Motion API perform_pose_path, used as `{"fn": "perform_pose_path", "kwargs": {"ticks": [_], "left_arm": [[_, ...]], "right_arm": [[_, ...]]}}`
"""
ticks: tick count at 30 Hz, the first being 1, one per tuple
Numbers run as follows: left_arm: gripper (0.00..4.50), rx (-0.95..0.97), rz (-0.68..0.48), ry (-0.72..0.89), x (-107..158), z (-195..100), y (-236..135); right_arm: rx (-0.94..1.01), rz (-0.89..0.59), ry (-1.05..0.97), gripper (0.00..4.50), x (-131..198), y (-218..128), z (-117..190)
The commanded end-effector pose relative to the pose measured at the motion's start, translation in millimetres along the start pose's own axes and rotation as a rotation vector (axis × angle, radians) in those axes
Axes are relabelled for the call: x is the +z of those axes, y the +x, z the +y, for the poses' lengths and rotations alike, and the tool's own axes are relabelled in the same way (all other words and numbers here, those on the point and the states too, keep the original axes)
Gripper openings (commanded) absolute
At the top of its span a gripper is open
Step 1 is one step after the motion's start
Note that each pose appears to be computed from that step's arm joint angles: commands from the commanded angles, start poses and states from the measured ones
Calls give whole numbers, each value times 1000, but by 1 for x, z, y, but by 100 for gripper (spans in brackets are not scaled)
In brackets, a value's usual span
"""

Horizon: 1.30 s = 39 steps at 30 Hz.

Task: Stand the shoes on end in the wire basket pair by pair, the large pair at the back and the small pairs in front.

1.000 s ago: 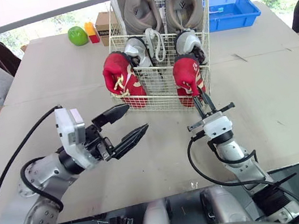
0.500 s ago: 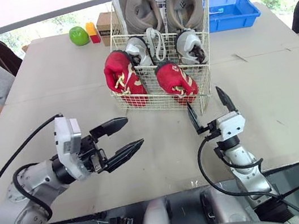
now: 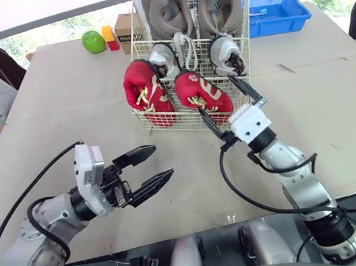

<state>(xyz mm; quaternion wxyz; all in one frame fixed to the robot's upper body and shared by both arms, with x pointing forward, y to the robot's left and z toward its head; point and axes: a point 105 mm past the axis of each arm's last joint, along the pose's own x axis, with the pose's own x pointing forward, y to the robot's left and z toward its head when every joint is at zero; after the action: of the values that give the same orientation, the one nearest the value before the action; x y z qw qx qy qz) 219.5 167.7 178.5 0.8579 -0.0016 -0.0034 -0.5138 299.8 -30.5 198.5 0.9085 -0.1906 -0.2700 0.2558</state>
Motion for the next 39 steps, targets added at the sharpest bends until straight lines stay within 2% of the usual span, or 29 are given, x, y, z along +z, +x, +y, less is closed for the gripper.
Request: {"fn": "perform_pose_path", "kwargs": {"ticks": [1, 5, 8, 15, 21, 24, 26, 33, 35, 39], "left_arm": [[429, -12, -30, 56, 16, -8, -1], [429, -10, -27, 61, 16, -11, 0], [429, -5, -33, 64, 16, -12, 2], [429, 4, -39, 62, 13, -13, 0], [429, 6, -56, 62, 13, -15, -1], [429, 6, -62, 61, 14, -17, -1], [429, 5, -65, 62, 15, -18, 0], [429, 3, -73, 62, 19, -15, 2], [429, 4, -73, 62, 19, -13, 2], [429, -3, -67, 60, 19, -9, 2]], "right_arm": [[34, 17, 26, 442, 4, 3, 0], [57, 60, 14, 442, -2, 6, 0], [57, 83, 17, 363, -4, 8, -2], [62, 94, 18, 13, 1, 6, -4], [27, 51, 113, 3, 14, 0, -11], [-67, -61, 329, 3, 28, -9, -24], [-138, -121, 405, 3, 31, -17, -34], [-338, -155, 535, 3, 24, -35, -58], [-343, -141, 562, 3, 21, -36, -57], [-286, -14, 756, 3, -9, -37, -26]]}}
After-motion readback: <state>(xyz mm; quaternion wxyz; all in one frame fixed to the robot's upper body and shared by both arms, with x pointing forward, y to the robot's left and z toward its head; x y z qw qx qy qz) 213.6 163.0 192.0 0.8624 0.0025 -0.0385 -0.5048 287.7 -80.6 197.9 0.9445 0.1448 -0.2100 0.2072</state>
